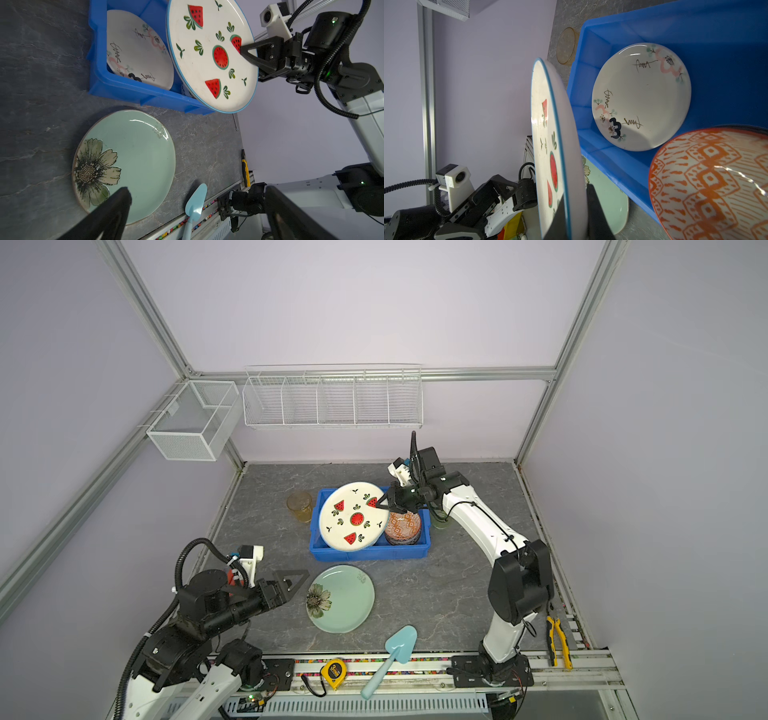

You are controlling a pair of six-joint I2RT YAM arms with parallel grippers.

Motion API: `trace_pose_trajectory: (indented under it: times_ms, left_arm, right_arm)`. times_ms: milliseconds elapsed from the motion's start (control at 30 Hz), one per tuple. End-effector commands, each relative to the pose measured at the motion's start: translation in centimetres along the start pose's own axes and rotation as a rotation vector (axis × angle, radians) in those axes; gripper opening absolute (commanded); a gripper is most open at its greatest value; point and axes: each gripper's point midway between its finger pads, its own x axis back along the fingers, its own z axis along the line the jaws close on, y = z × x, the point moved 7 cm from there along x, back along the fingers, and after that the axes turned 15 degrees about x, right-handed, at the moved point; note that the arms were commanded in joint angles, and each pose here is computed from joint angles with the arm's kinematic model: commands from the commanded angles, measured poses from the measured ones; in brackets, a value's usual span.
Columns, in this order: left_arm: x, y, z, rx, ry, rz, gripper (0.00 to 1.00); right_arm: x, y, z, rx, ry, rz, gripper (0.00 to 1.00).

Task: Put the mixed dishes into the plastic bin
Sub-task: 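Carry the plate into the bin with the right gripper while the left releases and withdraws, then lower the watermelon plate upright into the bin with the right gripper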

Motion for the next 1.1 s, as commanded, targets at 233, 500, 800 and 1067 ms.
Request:
trace_pose_trajectory:
  times_ms: [233, 500, 800, 1067]
  left_arm:
    - [3.5, -1.3, 1.4, 0.043, 0.089, -0.04, 1.0]
    - [4.8, -1.7, 1.8, 0.057, 0.103, -0.073, 1.0]
    - [5.4, -1.7, 1.9, 0.073, 0.105, -0.102, 1.0]
    - [4.9, -1.4, 1.9, 0.07, 0.108, -0.098, 1.0]
  right_arm:
    - [-2.0, 4.3, -0.4, 0.14, 0.104, 0.041, 0.06]
    - [-4.0, 5.2, -2.8, 0.156, 0.028, 0.1, 0.07]
    - [-6.1, 5.5, -5.0, 0.167, -0.007, 0.122, 0.06]
    - [-6.9, 5.1, -6.1, 0.156, -0.038, 0.156, 0.06]
